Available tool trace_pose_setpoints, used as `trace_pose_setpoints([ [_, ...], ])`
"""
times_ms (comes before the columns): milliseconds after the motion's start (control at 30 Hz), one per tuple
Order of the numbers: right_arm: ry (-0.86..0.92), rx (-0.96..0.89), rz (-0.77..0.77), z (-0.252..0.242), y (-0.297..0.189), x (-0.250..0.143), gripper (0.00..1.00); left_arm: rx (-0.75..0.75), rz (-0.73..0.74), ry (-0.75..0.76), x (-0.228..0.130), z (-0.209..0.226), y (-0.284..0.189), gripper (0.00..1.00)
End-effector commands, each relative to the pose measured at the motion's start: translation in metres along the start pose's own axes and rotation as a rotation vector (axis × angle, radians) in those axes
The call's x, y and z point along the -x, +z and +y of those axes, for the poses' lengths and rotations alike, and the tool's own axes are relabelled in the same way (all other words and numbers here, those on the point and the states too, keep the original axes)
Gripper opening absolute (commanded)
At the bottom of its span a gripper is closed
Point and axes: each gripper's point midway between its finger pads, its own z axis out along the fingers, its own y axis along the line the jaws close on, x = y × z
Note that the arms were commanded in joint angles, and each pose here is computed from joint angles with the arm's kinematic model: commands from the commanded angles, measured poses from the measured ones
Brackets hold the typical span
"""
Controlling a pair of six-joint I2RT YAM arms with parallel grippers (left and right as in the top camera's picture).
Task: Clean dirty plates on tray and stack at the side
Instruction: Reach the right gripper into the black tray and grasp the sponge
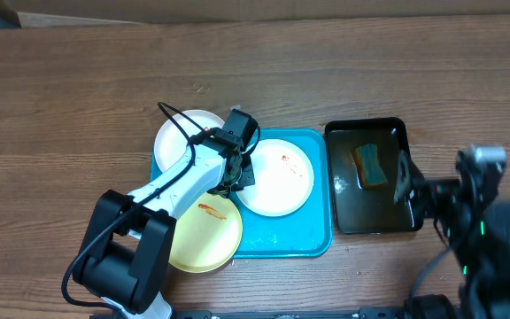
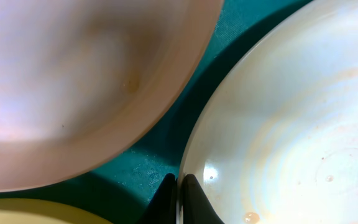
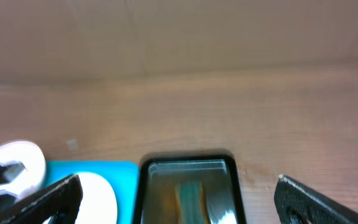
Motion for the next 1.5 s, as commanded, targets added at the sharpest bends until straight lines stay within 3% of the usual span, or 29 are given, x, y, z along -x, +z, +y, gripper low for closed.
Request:
trace_pose_setpoints([
  [0, -0.019, -0.041, 0.15, -0.003, 0.024, 0.008, 1.0, 0.03, -0.004, 0.002, 0.0, 0.006, 0.004, 0.04],
  [233, 0.0, -0.005, 0.424, 0.006, 0.077, -0.016, 1.0, 0.025, -0.005, 0.003, 0.001, 0.006, 0.004, 0.05],
  [333, 0.0, -0.044, 0.555, -0.002, 0.098, -0.047, 0.84, 0.026, -0.005, 0.004, 0.001, 0.006, 0.004, 0.05],
  [433, 0.024, -0.072, 0.703, -0.007, 0.113, -0.083, 0.77, 0.026, -0.005, 0.005, 0.0, 0.006, 0.004, 0.05],
  [700, 0.031, -0.132, 1.024, -0.022, 0.148, -0.175, 0.75, 0.026, -0.005, 0.004, 0.001, 0.005, 0.004, 0.06],
  [967, 0.062, -0.155, 1.168, -0.025, 0.158, -0.222, 0.73, 0.026, -0.005, 0.004, 0.001, 0.005, 0.004, 0.05],
  [1067, 0.081, -0.128, 1.18, -0.02, 0.158, -0.227, 0.67, 0.025, -0.005, 0.004, 0.001, 0.005, 0.004, 0.05],
  [1100, 0.085, -0.123, 1.182, -0.019, 0.158, -0.227, 0.64, 0.025, -0.005, 0.004, 0.001, 0.005, 0.004, 0.05],
  [1167, 0.085, -0.122, 1.183, -0.018, 0.158, -0.227, 0.38, 0.025, -0.005, 0.004, 0.001, 0.005, 0.004, 0.05],
  [1233, 0.085, -0.123, 1.192, -0.019, 0.156, -0.228, 0.05, 0.026, -0.005, 0.004, 0.001, 0.005, 0.004, 0.05],
  [1267, 0.085, -0.125, 1.2, -0.019, 0.154, -0.229, 0.04, 0.026, -0.005, 0.004, 0.001, 0.005, 0.004, 0.05],
  [1300, 0.085, -0.127, 1.213, -0.019, 0.151, -0.23, 0.04, 0.026, -0.005, 0.004, 0.001, 0.005, 0.004, 0.05],
  [1333, 0.084, -0.128, 1.216, -0.019, 0.15, -0.23, 0.13, 0.026, -0.006, 0.004, 0.001, 0.005, 0.004, 0.05],
  [1400, 0.085, -0.128, 1.214, -0.019, 0.15, -0.229, 0.61, 0.026, -0.006, 0.004, 0.001, 0.005, 0.004, 0.06],
  [1433, 0.085, -0.127, 1.21, -0.019, 0.151, -0.228, 0.72, 0.026, -0.006, 0.004, 0.001, 0.005, 0.004, 0.06],
  [1467, 0.084, -0.126, 1.206, -0.019, 0.153, -0.227, 0.74, 0.026, -0.006, 0.004, 0.001, 0.005, 0.004, 0.06],
])
